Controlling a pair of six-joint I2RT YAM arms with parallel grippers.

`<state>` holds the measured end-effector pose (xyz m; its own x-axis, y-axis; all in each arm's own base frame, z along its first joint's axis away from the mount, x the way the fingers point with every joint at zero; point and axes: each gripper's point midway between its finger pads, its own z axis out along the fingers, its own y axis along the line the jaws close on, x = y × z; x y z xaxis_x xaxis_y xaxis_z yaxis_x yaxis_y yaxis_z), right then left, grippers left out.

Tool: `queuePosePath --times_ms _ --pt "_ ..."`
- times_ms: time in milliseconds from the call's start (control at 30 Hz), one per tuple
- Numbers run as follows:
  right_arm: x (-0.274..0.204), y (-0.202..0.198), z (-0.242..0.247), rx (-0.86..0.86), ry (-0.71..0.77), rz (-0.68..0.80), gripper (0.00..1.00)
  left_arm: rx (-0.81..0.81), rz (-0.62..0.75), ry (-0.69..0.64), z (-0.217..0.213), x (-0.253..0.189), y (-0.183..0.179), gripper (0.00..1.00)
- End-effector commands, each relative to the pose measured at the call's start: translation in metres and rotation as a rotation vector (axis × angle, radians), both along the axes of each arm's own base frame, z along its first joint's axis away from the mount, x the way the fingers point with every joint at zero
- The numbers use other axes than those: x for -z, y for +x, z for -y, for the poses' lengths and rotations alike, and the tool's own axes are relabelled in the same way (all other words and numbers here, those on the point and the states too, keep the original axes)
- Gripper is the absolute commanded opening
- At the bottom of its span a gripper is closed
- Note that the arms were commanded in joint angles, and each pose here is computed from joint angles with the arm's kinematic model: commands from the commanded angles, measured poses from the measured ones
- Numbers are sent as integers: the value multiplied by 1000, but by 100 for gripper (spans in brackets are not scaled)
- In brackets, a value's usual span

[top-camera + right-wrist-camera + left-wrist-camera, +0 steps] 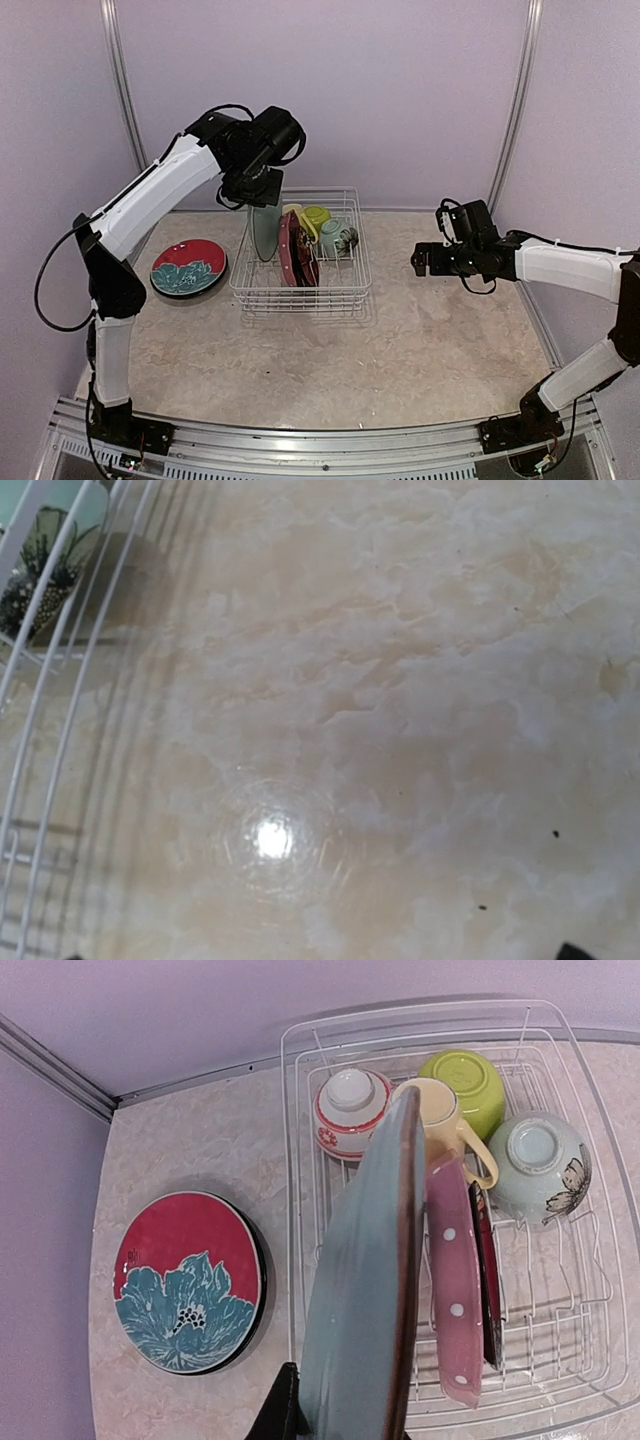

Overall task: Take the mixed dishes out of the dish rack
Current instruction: Grab the plate from the dish rack, then place the plate on the plate.

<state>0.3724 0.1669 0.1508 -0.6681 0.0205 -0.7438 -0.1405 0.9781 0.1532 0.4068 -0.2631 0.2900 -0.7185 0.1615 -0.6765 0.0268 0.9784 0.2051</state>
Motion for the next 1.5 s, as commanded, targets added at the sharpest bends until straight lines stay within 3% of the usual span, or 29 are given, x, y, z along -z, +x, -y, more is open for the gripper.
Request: queuePosePath --times_ms 0,267,367,533,967,1233,1467 --pt "-11 4 -5 -2 11 29 100 -27 117 -88 -30 -58 -10 0" --pt "-7 5 -10 -6 34 16 100 -69 121 -238 -77 -74 -14 0" --pt "-7 5 -11 -9 36 17 100 -57 113 -390 -94 -74 -12 0" --pt "-7 4 -11 -3 34 16 100 -79 107 -757 -141 -78 -17 0" --pt "-4 4 -16 -11 46 7 100 -306 197 -1321 -242 -29 -28 0" --pt "-4 4 -15 -7 43 4 100 -437 215 -1352 -265 32 -19 0" --pt "-1 5 -16 -5 41 -2 100 -437 230 -1340 -272 66 -4 0"
